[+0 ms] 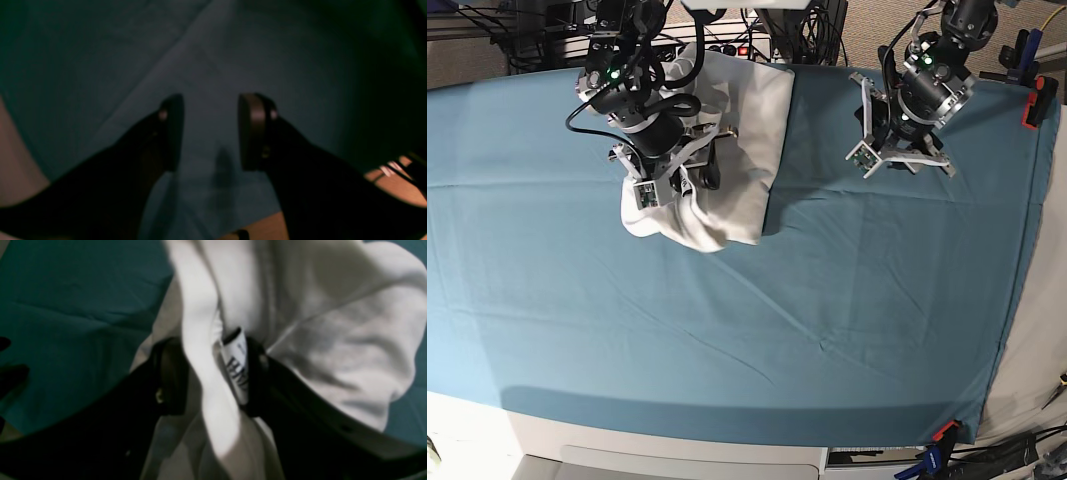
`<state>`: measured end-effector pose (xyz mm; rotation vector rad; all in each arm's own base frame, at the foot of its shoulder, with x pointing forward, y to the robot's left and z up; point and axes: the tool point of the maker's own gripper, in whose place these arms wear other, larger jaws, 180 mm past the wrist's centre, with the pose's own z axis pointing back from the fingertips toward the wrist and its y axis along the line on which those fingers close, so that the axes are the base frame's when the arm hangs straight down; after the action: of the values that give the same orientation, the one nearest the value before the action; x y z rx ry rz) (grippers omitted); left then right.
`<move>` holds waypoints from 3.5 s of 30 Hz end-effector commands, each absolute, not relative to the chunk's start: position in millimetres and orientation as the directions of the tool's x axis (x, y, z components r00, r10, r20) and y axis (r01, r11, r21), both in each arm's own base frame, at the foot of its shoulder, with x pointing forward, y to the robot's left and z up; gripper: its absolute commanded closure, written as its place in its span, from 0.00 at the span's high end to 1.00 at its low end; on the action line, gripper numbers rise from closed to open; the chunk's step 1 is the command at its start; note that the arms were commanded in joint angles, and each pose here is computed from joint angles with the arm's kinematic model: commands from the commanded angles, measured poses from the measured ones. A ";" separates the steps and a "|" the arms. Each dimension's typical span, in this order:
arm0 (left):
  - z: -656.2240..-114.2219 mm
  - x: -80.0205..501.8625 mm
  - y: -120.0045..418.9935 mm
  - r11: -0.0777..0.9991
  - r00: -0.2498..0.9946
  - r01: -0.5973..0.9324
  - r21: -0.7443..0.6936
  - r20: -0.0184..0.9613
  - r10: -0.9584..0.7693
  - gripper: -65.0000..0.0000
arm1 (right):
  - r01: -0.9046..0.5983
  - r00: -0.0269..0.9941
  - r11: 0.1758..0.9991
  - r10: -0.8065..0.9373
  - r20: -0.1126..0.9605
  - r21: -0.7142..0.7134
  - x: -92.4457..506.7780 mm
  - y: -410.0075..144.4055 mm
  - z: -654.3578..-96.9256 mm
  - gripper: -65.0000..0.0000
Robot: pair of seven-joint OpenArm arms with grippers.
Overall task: Fold the T-shirt properly
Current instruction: 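Grasp the bundle with the right gripper and fold it onto itself, then release the bundle and move both grippers away from the folded shirt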
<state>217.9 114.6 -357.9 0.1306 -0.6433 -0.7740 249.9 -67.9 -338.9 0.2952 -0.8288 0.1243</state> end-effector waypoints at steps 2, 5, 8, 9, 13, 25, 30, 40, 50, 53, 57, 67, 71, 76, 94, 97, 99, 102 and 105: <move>-343.9 230.3 120.7 0.720 0.503 0.571 0.394 0.526 -0.686 0.39 | -0.220 0.687 0.946 -0.024 0.726 0.240 250.9 -62.8 -351.1 0.41; -336.0 236.7 128.2 0.730 0.499 0.543 0.415 0.540 -0.678 0.39 | -0.207 0.729 0.933 -0.054 0.683 0.294 245.1 -56.5 -373.5 0.41; -323.9 243.3 134.7 0.763 0.503 0.508 0.401 0.580 -0.640 0.39 | -0.215 0.732 0.918 -0.074 0.677 0.333 243.9 -50.2 -374.7 0.41; -320.1 245.2 137.1 0.774 0.506 0.497 0.393 0.594 -0.626 0.39 | -0.225 0.727 0.912 -0.078 0.683 0.344 244.7 -47.6 -372.2 0.41; -310.6 251.6 150.7 0.806 0.519 0.459 0.373 0.624 -0.584 0.39 | -0.262 0.700 0.891 -0.090 0.709 0.371 251.4 -40.4 -357.0 0.41; -294.3 244.9 136.9 0.815 0.501 0.563 0.138 0.727 -0.469 0.39 | -0.451 0.596 0.748 -0.155 0.788 0.487 256.9 -5.1 -299.7 0.41; -295.9 240.0 131.8 0.810 0.507 0.576 0.105 0.732 -0.455 0.39 | -0.593 0.547 0.595 -0.197 0.814 0.543 243.1 18.5 -266.5 0.41; -308.2 223.1 130.3 0.798 0.534 0.598 0.080 0.702 -0.471 0.37 | -0.620 0.300 0.763 0.013 0.954 0.185 237.6 -29.8 -204.3 0.40; -310.8 218.8 129.2 0.798 0.542 0.599 0.069 0.698 -0.467 0.29 | 0.051 0.488 0.998 -0.066 0.870 0.047 211.6 -231.6 -243.4 0.00; -311.0 218.7 129.3 0.798 0.543 0.599 0.069 0.698 -0.467 0.29 | 0.165 0.504 0.984 -0.137 0.853 0.060 197.3 -253.3 -247.9 0.00; -311.0 218.7 129.2 0.798 0.543 0.598 0.069 0.698 -0.467 0.29 | 0.162 0.506 0.976 -0.209 0.837 0.146 200.8 -232.6 -256.4 0.00; -311.1 218.6 129.4 0.798 0.543 0.599 0.069 0.697 -0.468 0.29 | -0.101 0.756 0.920 -0.176 0.631 0.378 187.6 -114.7 -330.8 0.00; -311.0 218.7 129.4 0.798 0.543 0.598 0.069 0.697 -0.468 0.29 | -0.208 0.806 0.866 -0.112 0.581 0.455 167.4 -63.4 -336.6 0.00; -311.1 218.7 129.5 0.798 0.543 0.598 0.070 0.697 -0.468 0.29 | -0.370 0.801 0.767 -0.021 0.598 0.523 157.0 -3.5 -324.8 0.00; -333.7 187.8 139.7 0.819 0.661 0.574 0.001 0.589 -0.464 0.44 | 0.036 0.442 0.998 -0.065 0.894 0.054 299.2 -206.2 -250.8 0.48; -341.1 168.1 132.6 0.808 0.690 0.585 -0.068 0.564 -0.453 0.44 | 0.091 0.474 0.977 -0.214 0.854 0.194 305.7 -231.8 -274.3 0.48; -344.9 157.3 129.7 0.806 0.709 0.583 -0.102 0.549 -0.443 0.44 | 0.100 0.494 0.955 -0.290 0.820 0.277 313.3 -243.5 -289.6 0.48; -347.2 147.6 125.4 0.803 0.726 0.578 -0.143 0.540 -0.426 0.44 | 0.088 0.535 0.921 -0.364 0.763 0.378 326.7 -251.2 -308.7 0.48; -346.9 141.8 116.0 0.801 0.741 0.566 -0.196 0.546 -0.391 0.44 | 0.077 0.574 0.881 -0.422 0.702 0.467 338.9 -251.6 -324.4 0.48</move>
<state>139.5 119.8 -353.8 -0.3488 -0.4822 -0.5340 330.3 -248.0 -340.6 0.4174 -0.8626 -0.3208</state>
